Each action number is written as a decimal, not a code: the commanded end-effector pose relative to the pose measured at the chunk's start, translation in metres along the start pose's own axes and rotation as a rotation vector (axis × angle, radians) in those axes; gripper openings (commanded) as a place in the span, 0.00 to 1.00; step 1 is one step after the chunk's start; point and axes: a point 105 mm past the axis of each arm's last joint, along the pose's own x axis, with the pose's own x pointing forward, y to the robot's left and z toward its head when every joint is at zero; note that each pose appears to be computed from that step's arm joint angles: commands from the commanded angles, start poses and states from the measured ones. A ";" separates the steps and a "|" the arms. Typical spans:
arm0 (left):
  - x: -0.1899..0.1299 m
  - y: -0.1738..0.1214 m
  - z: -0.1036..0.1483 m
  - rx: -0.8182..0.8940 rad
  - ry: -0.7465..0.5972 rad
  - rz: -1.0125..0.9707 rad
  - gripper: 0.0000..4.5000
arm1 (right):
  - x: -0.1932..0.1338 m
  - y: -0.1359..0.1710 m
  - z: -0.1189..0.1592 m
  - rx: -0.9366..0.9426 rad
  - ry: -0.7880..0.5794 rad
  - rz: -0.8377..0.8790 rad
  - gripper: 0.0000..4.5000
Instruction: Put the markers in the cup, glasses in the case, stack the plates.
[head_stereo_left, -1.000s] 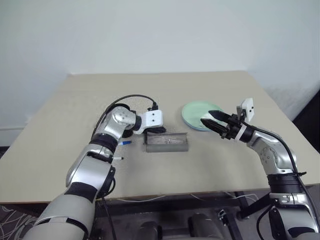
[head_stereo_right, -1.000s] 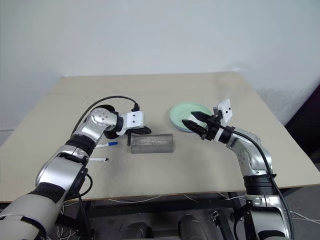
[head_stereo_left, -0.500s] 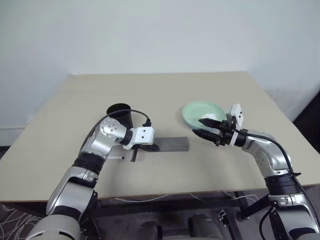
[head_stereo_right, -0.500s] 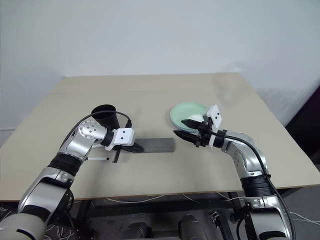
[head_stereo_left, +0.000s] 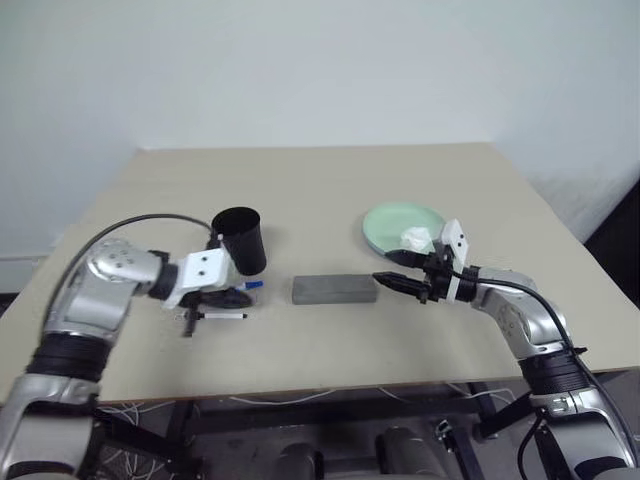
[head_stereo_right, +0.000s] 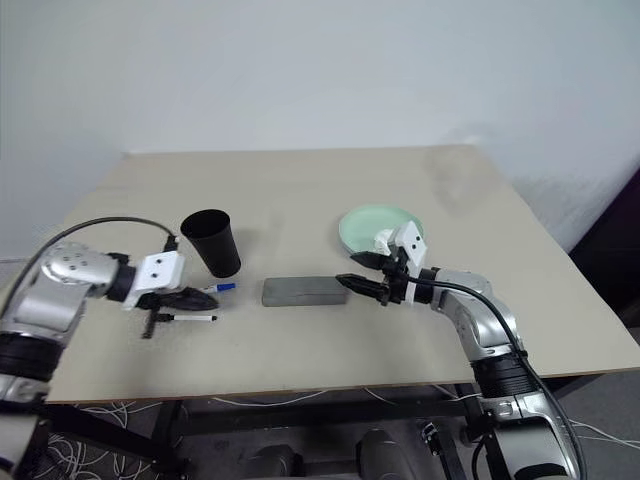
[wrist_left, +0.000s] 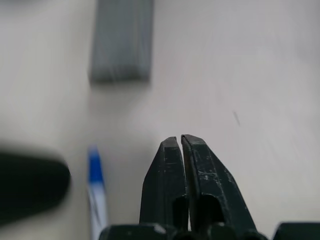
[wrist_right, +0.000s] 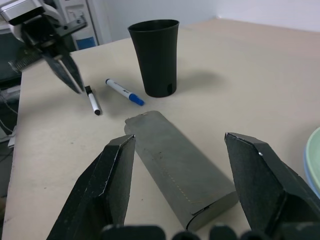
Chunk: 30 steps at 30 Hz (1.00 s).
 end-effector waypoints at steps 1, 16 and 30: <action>-0.011 0.001 -0.003 -0.002 0.038 -0.013 0.28 | 0.005 -0.001 0.015 -0.053 -0.034 0.011 0.69; -0.003 0.023 -0.025 0.031 0.221 -0.143 0.51 | 0.014 -0.002 0.009 -0.044 -0.031 0.029 0.69; 0.021 0.021 -0.044 0.010 0.309 -0.228 0.47 | 0.009 -0.003 0.007 -0.037 -0.033 0.002 0.69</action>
